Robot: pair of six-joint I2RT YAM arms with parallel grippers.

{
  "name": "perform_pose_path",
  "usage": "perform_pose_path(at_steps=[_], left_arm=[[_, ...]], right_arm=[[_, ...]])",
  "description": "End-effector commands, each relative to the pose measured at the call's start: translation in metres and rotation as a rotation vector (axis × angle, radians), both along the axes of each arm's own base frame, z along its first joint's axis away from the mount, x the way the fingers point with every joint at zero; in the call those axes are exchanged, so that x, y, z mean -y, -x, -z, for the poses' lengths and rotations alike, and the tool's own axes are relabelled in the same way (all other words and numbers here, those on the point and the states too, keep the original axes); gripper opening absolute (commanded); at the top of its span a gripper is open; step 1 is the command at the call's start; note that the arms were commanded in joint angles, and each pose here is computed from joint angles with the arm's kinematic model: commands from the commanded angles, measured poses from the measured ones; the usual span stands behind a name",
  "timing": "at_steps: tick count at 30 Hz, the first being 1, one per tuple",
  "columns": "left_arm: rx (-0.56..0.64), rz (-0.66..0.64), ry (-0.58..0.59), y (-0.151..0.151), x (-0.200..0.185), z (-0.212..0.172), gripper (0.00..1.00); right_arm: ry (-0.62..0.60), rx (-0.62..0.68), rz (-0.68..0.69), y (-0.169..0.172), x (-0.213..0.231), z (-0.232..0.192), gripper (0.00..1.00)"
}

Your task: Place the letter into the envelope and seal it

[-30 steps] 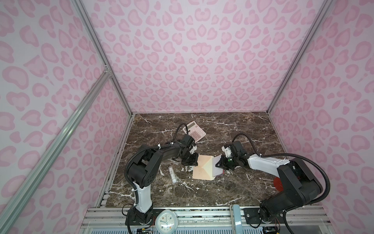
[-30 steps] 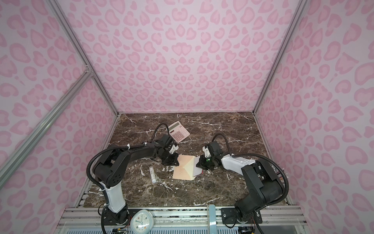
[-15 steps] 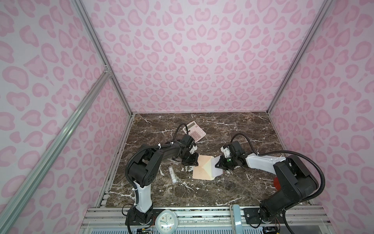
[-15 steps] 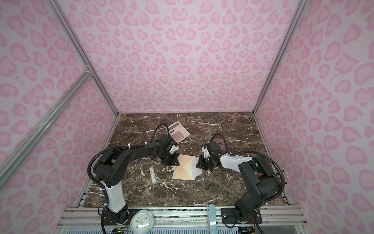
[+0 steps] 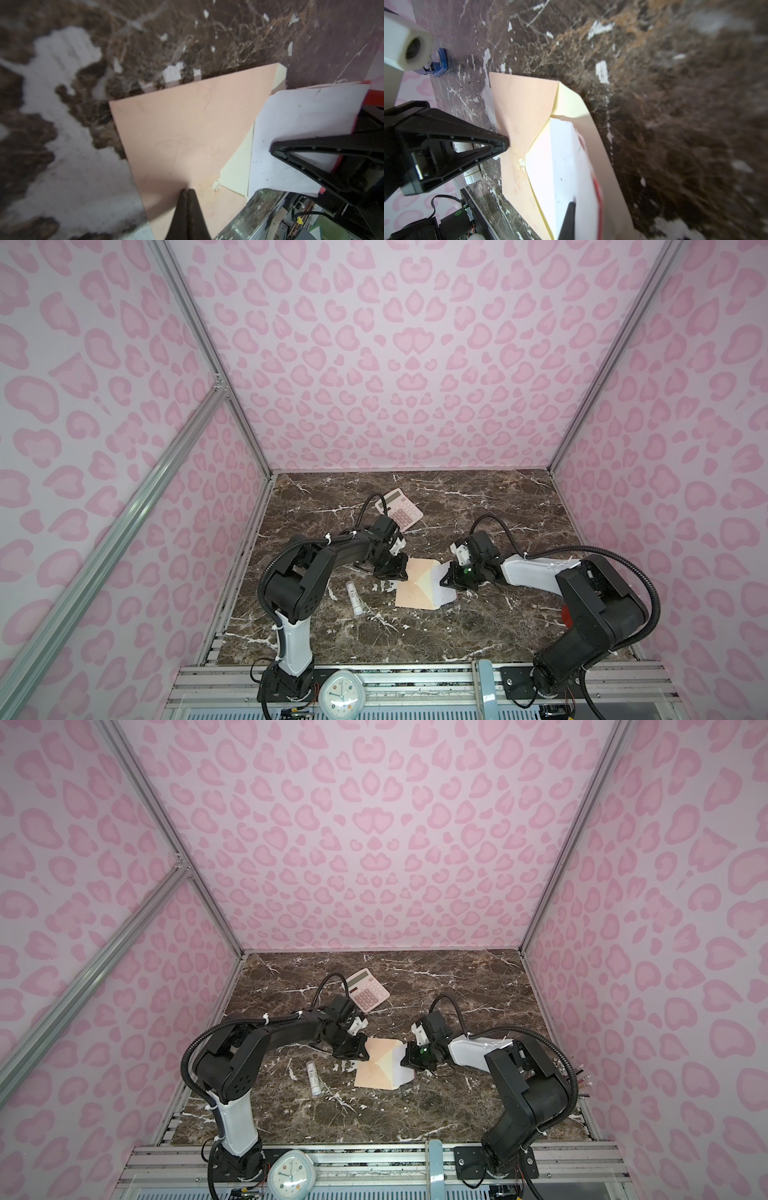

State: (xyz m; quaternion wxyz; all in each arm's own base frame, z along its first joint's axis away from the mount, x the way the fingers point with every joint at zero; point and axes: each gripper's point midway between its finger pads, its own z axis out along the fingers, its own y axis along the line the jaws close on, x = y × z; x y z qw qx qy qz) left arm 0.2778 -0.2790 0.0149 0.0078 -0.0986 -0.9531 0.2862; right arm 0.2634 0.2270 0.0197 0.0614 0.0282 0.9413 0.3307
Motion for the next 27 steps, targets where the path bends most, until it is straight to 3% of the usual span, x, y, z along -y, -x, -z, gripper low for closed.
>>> perform_pose_path(at_steps=[1, 27], left_arm=[[-0.013, 0.006, -0.044, 0.004, -0.008, 0.008, 0.04], [-0.024, 0.016, -0.030, -0.001, -0.004, 0.009, 0.03]], right_arm=[[0.011, 0.028, 0.025, -0.010, 0.000, 0.000, 0.00], [-0.009, 0.025, -0.005, -0.010, -0.019, 0.008, 0.01]])
